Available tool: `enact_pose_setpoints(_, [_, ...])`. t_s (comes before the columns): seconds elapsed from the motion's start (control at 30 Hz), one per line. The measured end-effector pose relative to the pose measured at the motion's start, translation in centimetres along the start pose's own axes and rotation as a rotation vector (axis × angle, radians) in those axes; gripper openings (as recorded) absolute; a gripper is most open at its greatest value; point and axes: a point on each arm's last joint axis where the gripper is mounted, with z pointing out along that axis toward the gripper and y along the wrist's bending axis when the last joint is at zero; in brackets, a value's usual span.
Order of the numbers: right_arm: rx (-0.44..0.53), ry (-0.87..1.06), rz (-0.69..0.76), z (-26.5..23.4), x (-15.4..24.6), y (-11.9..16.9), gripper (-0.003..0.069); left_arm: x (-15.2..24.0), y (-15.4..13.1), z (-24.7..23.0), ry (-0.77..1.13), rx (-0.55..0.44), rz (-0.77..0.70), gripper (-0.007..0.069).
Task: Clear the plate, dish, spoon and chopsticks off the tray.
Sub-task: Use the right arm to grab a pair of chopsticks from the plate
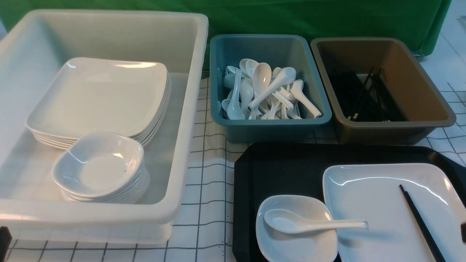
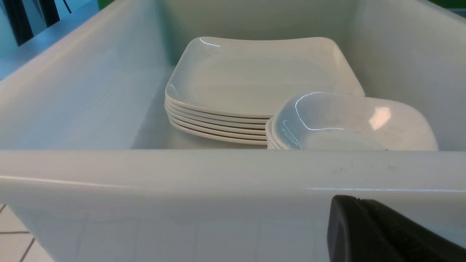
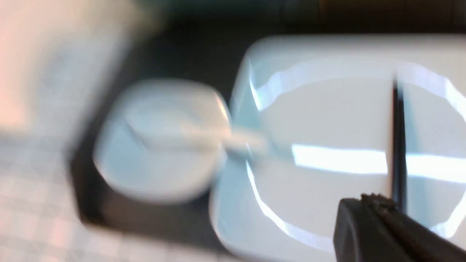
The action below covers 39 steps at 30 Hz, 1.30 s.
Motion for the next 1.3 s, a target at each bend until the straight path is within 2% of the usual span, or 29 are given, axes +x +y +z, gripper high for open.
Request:
enact_pose_setpoints(0.07, [0.027, 0.175, -0.003, 2.5, -0.3, -0.8, 0.0038, 0.0, 0.0, 0.0, 0.000, 0.000, 0.000, 0.0021])
enact_pose_setpoints(0.17, [0.034, 0.323, 0.009, 5.2, -1.0, -1.5, 0.0082, 0.0, 0.0, 0.0, 0.000, 0.000, 0.000, 0.0021])
enact_pose_setpoints(0.3, [0.044, 0.340, 0.014, 7.3, -2.3, -2.0, 0.0182, 0.0, 0.0, 0.0, 0.000, 0.000, 0.000, 0.0021])
enact_pose_setpoints(0.33, [0.045, 0.342, 0.013, 7.5, -2.4, -2.1, 0.0188, 0.0, 0.0, 0.0, 0.000, 0.000, 0.000, 0.0021])
enact_pose_setpoints(0.37, [0.055, 0.329, 0.010, 8.2, -3.0, -2.3, 0.0237, 0.0, 0.0, 0.0, 0.000, 0.000, 0.000, 0.0021])
enact_pose_setpoints(0.43, [0.074, 0.331, -0.005, 9.1, -3.7, -2.7, 0.0288, 0.0, 0.0, 0.0, 0.000, 0.000, 0.000, 0.0021])
enact_pose_setpoints(0.53, [0.093, 0.366, -0.020, 10.6, -4.4, -3.2, 0.0314, 0.0, 0.0, 0.0, 0.000, 0.000, 0.000, 0.0021])
enact_pose_setpoints(0.83, [0.158, 0.525, -0.061, 15.5, -4.0, -5.0, 0.0323, 0.0, 0.0, 0.0, 0.000, 0.000, 0.000, 0.0021])
enact_pose_setpoints(1.1, [0.176, 0.577, -0.072, 16.7, -3.8, -5.4, 0.0307, 0.0, 0.0, 0.0, 0.000, 0.000, 0.000, 0.0021])
enact_pose_setpoints(1.2, [0.171, 0.584, -0.063, 16.6, -3.9, -5.4, 0.0197, 0.0, 0.0, 0.0, 0.000, 0.000, 0.000, 0.0021])
enact_pose_setpoints(1.3, [0.162, 0.617, -0.048, 16.3, -4.5, -5.2, 0.0166, 0.0, 0.0, 0.0, 0.000, 0.000, 0.000, 0.0021])
